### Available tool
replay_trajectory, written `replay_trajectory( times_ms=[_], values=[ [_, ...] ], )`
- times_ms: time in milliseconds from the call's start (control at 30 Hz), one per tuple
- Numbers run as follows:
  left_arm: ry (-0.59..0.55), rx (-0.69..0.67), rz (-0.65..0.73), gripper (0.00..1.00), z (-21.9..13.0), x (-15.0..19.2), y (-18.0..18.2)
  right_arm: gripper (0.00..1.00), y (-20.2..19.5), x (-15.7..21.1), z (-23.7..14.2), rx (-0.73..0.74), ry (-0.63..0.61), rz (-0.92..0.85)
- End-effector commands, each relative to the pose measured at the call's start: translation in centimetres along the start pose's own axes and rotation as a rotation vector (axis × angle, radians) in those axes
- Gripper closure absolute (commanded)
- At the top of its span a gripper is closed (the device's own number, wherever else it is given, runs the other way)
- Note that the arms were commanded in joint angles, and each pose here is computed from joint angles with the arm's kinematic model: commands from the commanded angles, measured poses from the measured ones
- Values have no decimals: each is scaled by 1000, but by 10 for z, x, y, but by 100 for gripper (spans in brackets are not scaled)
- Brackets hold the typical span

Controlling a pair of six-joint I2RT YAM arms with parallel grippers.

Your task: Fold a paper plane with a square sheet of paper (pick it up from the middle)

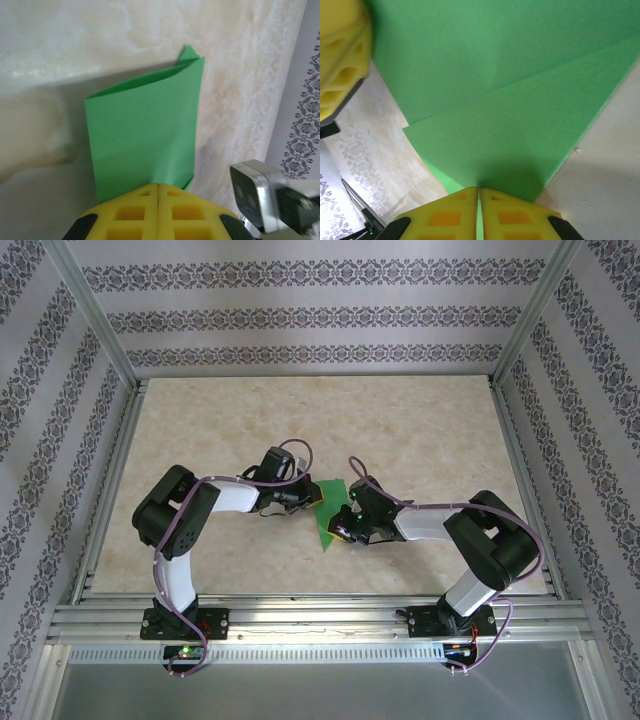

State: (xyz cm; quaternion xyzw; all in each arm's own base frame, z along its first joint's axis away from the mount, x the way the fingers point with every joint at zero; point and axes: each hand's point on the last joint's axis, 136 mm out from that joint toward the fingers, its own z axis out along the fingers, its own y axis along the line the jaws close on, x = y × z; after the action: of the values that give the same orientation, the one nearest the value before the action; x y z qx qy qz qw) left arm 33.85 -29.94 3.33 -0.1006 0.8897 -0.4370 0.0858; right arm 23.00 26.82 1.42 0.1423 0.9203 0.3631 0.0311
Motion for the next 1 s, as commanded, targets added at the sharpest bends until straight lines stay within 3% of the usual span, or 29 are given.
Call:
replay_trajectory(
  times_ms=[0,100,300,633,967],
  values=[
    [-9,-24,3,98,5,0,7,83,-8,3,-6,27,-28,-3],
    [-6,-65,2,100,3,8,23,75,13,-2,-19,-29,-26,-98],
    [38,-61,14,100,5,21,34,68,-10,-33,-46,-9,-88,-35],
    [113,-42,86,100,5,31,28,67,-11,-59,-55,-61,-101,-1],
    [131,-44,94,100,6,33,29,67,-11,-61,-43,-75,-68,29]
  ],
)
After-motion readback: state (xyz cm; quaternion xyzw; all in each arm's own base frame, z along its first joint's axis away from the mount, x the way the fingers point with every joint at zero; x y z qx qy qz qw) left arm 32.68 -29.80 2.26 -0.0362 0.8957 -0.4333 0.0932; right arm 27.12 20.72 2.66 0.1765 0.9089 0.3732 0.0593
